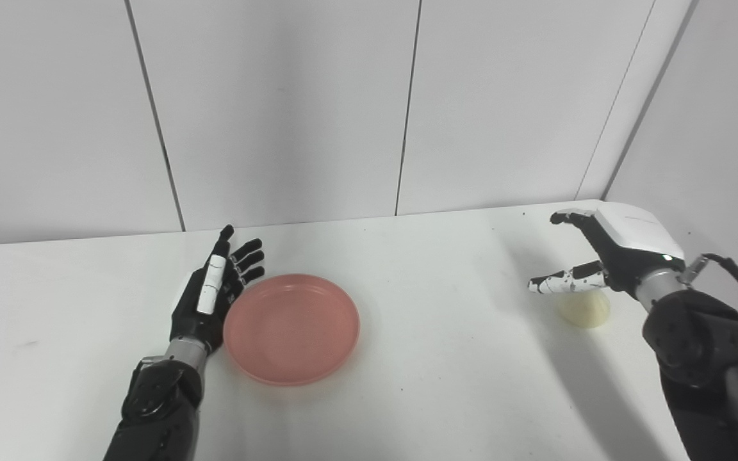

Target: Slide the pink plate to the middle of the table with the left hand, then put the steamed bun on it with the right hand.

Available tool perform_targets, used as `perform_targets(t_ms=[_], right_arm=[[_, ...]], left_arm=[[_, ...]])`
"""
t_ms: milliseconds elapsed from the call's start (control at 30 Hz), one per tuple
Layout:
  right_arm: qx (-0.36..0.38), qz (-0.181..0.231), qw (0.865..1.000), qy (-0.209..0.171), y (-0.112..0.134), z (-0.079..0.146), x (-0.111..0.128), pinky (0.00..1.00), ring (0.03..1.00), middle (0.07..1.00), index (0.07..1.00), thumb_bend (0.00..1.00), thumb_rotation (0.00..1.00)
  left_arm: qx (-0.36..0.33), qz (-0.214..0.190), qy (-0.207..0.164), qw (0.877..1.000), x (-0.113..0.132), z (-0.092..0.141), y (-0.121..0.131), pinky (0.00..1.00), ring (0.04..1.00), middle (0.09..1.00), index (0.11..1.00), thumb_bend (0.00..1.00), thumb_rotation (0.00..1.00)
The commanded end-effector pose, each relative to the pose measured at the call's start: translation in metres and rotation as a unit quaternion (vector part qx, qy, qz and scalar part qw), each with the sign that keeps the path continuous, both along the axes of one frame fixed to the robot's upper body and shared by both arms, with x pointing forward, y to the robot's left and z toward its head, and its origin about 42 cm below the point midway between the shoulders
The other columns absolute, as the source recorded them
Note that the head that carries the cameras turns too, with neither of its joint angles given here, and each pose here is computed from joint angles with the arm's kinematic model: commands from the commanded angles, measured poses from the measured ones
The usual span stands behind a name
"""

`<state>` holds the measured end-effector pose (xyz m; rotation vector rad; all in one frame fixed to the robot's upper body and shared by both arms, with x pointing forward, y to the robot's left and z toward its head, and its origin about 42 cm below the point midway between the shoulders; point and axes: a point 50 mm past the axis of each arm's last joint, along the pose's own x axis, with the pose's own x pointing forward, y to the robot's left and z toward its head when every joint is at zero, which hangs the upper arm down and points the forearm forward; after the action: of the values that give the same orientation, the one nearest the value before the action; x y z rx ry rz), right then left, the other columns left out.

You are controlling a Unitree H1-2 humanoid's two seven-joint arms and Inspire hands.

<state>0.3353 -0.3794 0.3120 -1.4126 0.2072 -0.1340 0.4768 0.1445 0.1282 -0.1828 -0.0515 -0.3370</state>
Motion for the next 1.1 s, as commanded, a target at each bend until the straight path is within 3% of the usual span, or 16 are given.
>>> perform_targets(t_ms=[0, 100, 200, 367, 600, 1067], right_arm=[[-0.04, 0.005, 0.999, -0.031, -0.006, 0.016, 0.008, 0.75, 0.838, 0.823, 0.784, 0.97, 0.44], [-0.052, -0.005, 0.999, -0.01, -0.018, -0.001, 0.017, 0.9, 0.883, 0.84, 0.785, 0.99, 0.5], [-0.054, -0.014, 0.998, 0.004, -0.031, -0.014, 0.026, 0.95, 0.896, 0.847, 0.789, 1.0, 0.54], [-0.057, -0.03, 0.998, 0.022, -0.046, -0.024, 0.034, 0.92, 0.898, 0.858, 0.805, 1.0, 0.56], [-0.055, -0.039, 0.997, 0.034, -0.055, -0.028, 0.035, 0.84, 0.895, 0.872, 0.81, 1.0, 0.56], [-0.051, -0.052, 0.996, 0.043, -0.071, -0.027, 0.029, 0.79, 0.863, 0.865, 0.811, 1.0, 0.59]], left_arm=[[-0.002, -0.002, 0.039, 0.999, -0.01, -0.023, -0.001, 0.81, 0.846, 0.837, 0.987, 0.97, 0.83], [-0.002, -0.003, 0.039, 0.999, -0.01, -0.023, -0.001, 0.8, 0.845, 0.838, 0.984, 0.96, 0.83], [-0.001, -0.002, 0.042, 0.999, -0.01, -0.023, -0.001, 0.81, 0.84, 0.831, 0.981, 0.97, 0.83], [-0.004, -0.001, 0.041, 0.999, -0.011, -0.023, -0.001, 0.81, 0.836, 0.831, 0.972, 0.97, 0.82], [-0.001, -0.003, 0.038, 0.999, -0.012, -0.024, -0.001, 0.81, 0.832, 0.83, 0.977, 0.95, 0.83], [0.003, -0.005, 0.04, 0.999, -0.012, -0.025, 0.001, 0.79, 0.829, 0.841, 0.977, 0.96, 0.83]])
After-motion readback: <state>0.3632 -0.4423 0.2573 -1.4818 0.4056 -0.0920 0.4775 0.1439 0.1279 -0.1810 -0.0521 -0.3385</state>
